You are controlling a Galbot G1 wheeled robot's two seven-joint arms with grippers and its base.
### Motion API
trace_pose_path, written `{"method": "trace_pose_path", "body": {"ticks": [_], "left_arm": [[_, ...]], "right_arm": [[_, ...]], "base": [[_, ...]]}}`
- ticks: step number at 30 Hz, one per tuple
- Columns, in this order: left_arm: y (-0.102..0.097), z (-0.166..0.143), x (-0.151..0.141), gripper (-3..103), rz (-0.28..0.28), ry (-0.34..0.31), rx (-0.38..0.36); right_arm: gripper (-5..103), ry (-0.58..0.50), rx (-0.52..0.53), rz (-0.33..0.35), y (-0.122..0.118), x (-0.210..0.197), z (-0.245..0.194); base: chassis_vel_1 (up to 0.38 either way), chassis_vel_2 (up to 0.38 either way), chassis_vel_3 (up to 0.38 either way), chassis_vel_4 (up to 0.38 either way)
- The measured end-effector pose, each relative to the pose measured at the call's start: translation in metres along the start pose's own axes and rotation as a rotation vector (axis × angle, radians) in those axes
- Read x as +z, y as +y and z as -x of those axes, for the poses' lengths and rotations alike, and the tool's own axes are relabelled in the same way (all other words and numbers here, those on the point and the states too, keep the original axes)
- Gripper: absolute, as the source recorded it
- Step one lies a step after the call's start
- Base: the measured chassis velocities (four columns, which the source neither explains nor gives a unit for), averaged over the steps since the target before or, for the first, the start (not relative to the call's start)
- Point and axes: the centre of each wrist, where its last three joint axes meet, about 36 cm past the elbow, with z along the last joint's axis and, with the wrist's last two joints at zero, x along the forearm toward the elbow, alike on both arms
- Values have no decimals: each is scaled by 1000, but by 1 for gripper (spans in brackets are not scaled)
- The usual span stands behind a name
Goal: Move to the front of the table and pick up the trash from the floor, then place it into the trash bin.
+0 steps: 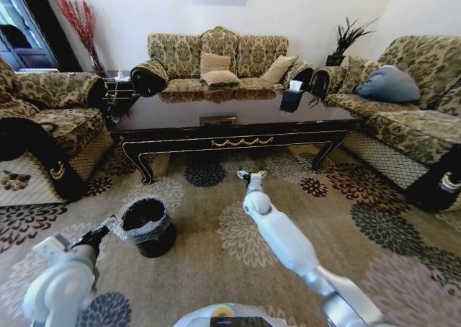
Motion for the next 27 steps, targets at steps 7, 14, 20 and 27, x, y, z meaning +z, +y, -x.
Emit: {"method": "trace_pose_path", "body": {"ticks": [7, 14, 20, 27], "left_arm": [[8, -9, 26, 100, 142, -222, 4], [5, -4, 31, 100, 152, -294, 91], [0, -4, 37, 100, 155, -291, 155], [-6, -6, 56, 100, 167, -253, 147]], "right_arm": [[100, -154, -17, -102, -98, 3, -91], [100, -179, 64, -83, -125, 12, -144], [100, -153, 130, -32, -123, 27, -167], [100, -172, 140, -28, -128, 38, -182]], "base": [[0, 0, 0, 0], [0, 0, 0, 0], [0, 0, 0, 0], [0, 0, 0, 0]]}}
